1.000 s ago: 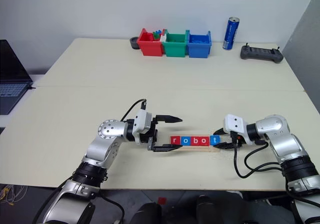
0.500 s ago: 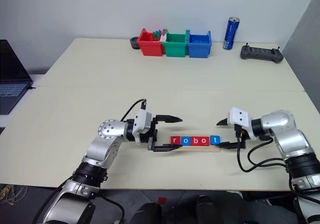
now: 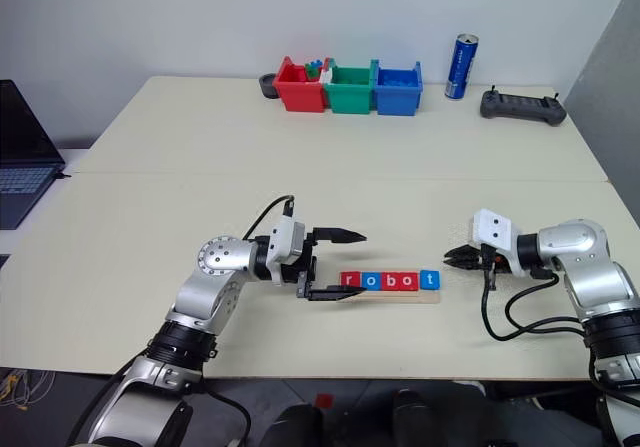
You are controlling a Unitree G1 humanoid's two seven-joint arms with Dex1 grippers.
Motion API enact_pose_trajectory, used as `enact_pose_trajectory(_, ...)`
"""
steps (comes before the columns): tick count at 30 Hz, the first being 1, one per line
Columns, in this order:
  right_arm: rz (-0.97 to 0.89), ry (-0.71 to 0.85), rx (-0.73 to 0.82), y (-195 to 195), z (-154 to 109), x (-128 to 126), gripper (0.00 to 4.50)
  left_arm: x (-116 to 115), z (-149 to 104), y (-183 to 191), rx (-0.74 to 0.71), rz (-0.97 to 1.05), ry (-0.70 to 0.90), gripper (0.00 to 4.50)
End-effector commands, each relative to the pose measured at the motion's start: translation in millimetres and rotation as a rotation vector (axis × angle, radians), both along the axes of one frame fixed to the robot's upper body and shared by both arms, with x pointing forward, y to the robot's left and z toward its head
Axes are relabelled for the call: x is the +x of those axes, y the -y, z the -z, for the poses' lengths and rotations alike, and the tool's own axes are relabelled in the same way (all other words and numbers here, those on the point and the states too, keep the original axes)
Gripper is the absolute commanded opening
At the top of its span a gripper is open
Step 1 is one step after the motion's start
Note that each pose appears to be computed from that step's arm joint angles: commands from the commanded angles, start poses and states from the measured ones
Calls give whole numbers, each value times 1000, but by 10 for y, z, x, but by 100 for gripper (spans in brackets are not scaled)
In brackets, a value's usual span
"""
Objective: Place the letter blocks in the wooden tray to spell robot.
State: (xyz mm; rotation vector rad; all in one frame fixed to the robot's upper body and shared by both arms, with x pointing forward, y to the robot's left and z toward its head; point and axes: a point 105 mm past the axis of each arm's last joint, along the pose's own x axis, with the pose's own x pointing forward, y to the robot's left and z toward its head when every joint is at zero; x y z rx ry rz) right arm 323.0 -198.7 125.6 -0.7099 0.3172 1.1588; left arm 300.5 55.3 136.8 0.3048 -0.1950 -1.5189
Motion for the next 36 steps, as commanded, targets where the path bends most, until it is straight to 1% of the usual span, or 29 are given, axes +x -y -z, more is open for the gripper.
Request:
enact_pose_trajectory(1,-16,26,-27,-6,22,-2,2,-10,-52,13,-2,12,26,450)
enact_pose_trajectory(12,-53,7,-29,-100,132,-54,2,-20,-55,6,-4,6,24,450)
enact_pose_trajectory(23,-71,-6,11,-221,95,-108,2,-13,-51,14,-5,4,23,450)
enact_pose_trajectory(36,-37,-9,-26,-41,42,-107,2,-12,-39,12,0,9,23,450)
